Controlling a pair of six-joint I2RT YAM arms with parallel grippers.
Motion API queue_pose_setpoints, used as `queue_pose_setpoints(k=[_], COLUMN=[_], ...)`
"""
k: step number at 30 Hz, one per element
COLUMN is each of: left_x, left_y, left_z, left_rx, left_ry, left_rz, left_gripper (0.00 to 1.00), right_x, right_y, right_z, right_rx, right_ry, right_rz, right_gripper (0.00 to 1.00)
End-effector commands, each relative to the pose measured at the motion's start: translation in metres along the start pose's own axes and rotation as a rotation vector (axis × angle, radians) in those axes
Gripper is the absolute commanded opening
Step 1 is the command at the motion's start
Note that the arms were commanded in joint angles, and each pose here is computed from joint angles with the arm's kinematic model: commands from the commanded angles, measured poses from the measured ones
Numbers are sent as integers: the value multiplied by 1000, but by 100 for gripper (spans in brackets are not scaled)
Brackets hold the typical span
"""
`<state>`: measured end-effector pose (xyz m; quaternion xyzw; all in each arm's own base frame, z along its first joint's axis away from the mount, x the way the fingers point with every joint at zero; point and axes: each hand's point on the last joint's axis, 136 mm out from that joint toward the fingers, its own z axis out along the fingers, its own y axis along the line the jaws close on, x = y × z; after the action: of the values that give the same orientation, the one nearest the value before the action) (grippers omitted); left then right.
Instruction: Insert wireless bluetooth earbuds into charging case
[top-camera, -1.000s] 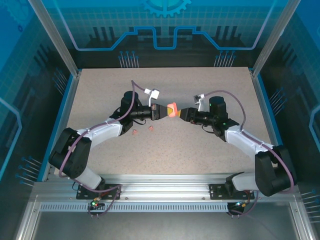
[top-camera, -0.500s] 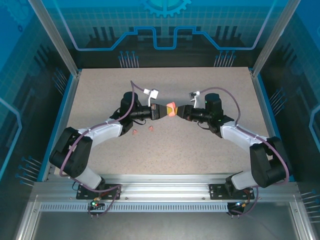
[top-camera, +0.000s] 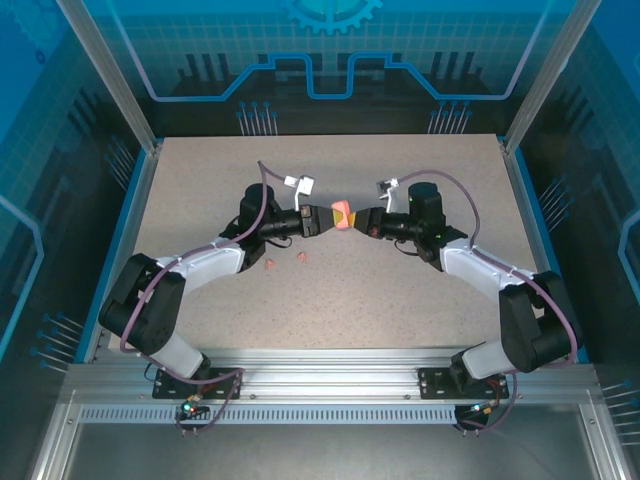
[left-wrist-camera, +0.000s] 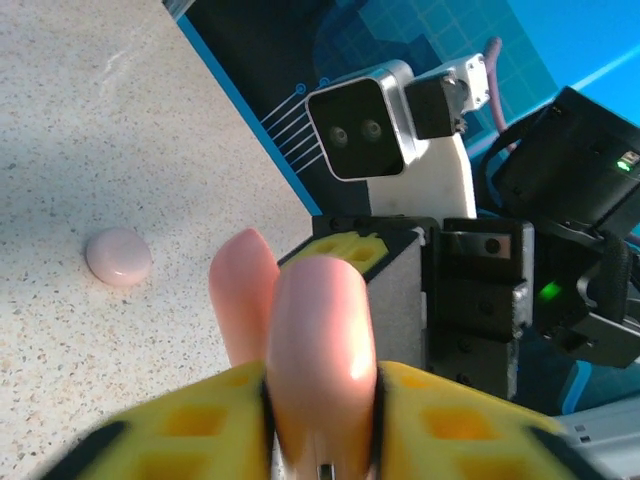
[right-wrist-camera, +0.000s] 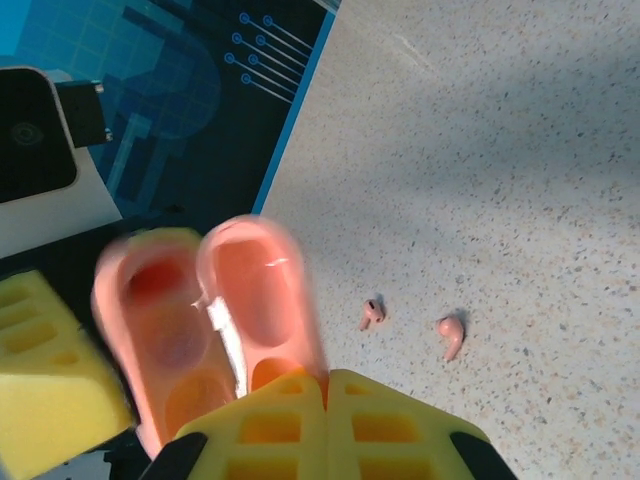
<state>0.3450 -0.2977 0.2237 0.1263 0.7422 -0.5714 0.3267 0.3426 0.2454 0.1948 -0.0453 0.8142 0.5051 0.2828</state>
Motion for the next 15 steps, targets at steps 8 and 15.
queue_pose_setpoints(k=[8, 15], left_x=[-22, -19], left_y=[-1, -20], left_z=[-30, -38], left_rx=[-172, -111], left_ry=[50, 301], left_rz=[126, 198], left_gripper=[96, 98], right_x=[-17, -25], right_y=[-18, -16], right_z=[-11, -17], right_rx=[230, 267], right_ry=[76, 168], right_rz=[-177, -362], right_gripper=[0, 0])
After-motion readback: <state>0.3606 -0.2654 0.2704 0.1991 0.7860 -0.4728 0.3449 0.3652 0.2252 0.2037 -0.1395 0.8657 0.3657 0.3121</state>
